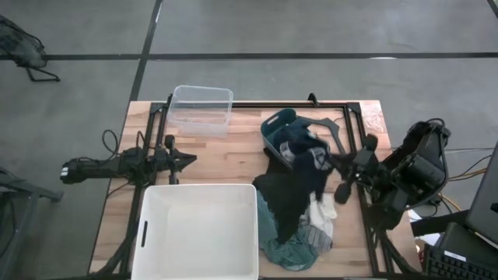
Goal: Pick & Place Cloths
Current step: Put the blue boxers into the blue bin
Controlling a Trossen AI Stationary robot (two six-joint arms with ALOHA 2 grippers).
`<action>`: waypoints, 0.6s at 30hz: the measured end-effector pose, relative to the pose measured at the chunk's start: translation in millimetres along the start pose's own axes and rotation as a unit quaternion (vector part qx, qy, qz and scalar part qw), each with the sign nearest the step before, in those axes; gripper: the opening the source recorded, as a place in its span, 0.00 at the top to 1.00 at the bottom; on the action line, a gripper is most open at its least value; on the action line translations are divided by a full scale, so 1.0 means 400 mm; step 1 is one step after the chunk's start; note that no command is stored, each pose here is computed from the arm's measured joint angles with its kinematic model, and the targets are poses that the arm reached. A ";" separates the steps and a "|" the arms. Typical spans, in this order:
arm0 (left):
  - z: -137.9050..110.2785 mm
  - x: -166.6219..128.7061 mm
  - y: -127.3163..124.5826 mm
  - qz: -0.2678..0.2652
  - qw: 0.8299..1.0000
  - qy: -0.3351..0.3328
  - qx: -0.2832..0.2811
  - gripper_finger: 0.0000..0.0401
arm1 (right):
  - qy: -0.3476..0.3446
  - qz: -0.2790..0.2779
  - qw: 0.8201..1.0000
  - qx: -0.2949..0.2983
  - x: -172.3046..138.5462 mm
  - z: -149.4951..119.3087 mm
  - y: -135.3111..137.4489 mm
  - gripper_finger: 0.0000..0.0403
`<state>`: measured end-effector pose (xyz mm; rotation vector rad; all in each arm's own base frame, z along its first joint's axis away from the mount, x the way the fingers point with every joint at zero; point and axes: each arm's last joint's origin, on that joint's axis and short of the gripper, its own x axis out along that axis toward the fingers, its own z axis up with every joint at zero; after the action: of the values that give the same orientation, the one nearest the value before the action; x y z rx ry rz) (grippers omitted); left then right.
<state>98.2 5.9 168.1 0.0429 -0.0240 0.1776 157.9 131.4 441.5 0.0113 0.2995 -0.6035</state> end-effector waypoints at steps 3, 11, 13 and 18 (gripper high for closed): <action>0.000 0.000 0.000 0.000 1.000 0.000 0.000 0.91 | -0.035 -0.029 0.999 -0.021 0.004 0.029 -0.024 0.97; 0.000 0.000 0.000 0.000 1.000 0.000 0.000 0.91 | -0.025 -0.076 0.996 -0.031 0.032 0.109 -0.109 0.97; 0.000 0.000 0.000 0.000 1.000 0.000 0.000 0.91 | 0.006 -0.056 0.997 -0.057 0.037 0.118 -0.115 0.98; 0.000 0.000 0.000 0.000 1.000 0.000 0.000 0.91 | 0.095 0.068 0.982 -0.151 0.034 0.127 -0.120 0.98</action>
<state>98.2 5.9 168.1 0.0429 -0.0240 0.1776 155.4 79.3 490.1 -0.2018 0.5694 -0.4177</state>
